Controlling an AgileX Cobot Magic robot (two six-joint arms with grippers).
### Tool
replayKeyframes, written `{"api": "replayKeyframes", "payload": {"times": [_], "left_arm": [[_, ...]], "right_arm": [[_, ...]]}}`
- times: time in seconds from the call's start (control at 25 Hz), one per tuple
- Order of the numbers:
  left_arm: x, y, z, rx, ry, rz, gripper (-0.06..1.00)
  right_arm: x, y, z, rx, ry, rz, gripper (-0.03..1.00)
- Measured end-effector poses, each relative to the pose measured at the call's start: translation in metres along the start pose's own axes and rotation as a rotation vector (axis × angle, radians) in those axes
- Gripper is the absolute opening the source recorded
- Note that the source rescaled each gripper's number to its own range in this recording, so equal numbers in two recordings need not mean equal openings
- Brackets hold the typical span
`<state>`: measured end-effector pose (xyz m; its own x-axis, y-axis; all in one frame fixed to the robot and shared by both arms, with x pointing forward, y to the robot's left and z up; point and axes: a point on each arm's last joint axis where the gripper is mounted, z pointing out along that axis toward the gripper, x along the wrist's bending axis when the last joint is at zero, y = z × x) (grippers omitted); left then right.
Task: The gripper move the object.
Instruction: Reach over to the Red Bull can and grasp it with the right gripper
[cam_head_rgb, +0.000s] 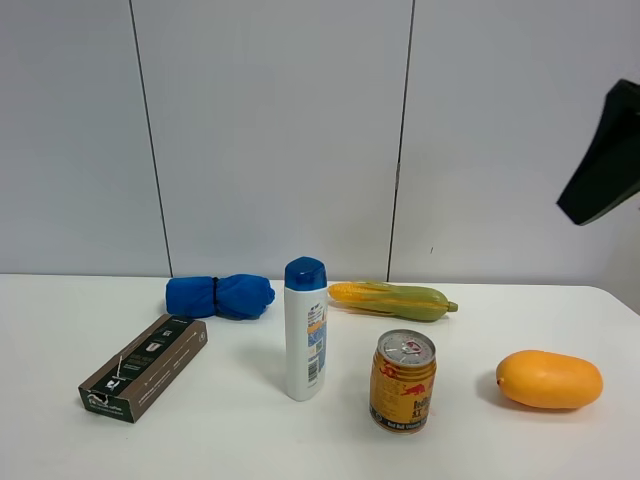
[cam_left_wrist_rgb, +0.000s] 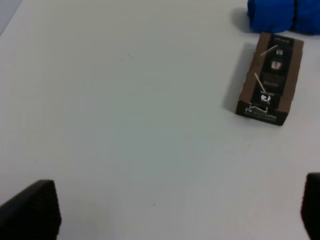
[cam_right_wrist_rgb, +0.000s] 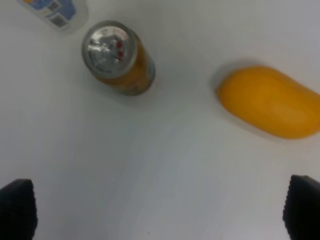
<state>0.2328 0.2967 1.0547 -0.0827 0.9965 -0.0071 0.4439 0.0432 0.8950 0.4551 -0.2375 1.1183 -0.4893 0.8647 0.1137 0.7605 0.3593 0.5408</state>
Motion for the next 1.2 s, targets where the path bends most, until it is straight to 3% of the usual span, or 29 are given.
{"api": "replayKeyframes", "payload": {"times": [0.2,0.6,0.96,1.2], "left_arm": [[0.0,0.0,0.0,0.0,0.0,0.0,1.0],[0.0,0.0,0.0,0.0,0.0,0.0,1.0],[0.0,0.0,0.0,0.0,0.0,0.0,1.0],[0.0,0.0,0.0,0.0,0.0,0.0,1.0]], "right_arm": [[0.022,0.013,0.033,0.046,0.044,-0.124,1.0],[0.045,0.026,0.082,0.071,-0.002,-0.332,1.0],[0.053,0.028,0.1,0.079,-0.004,-0.374,1.0],[0.053,0.029,0.1,0.066,-0.008,-0.326,1.0]]}}
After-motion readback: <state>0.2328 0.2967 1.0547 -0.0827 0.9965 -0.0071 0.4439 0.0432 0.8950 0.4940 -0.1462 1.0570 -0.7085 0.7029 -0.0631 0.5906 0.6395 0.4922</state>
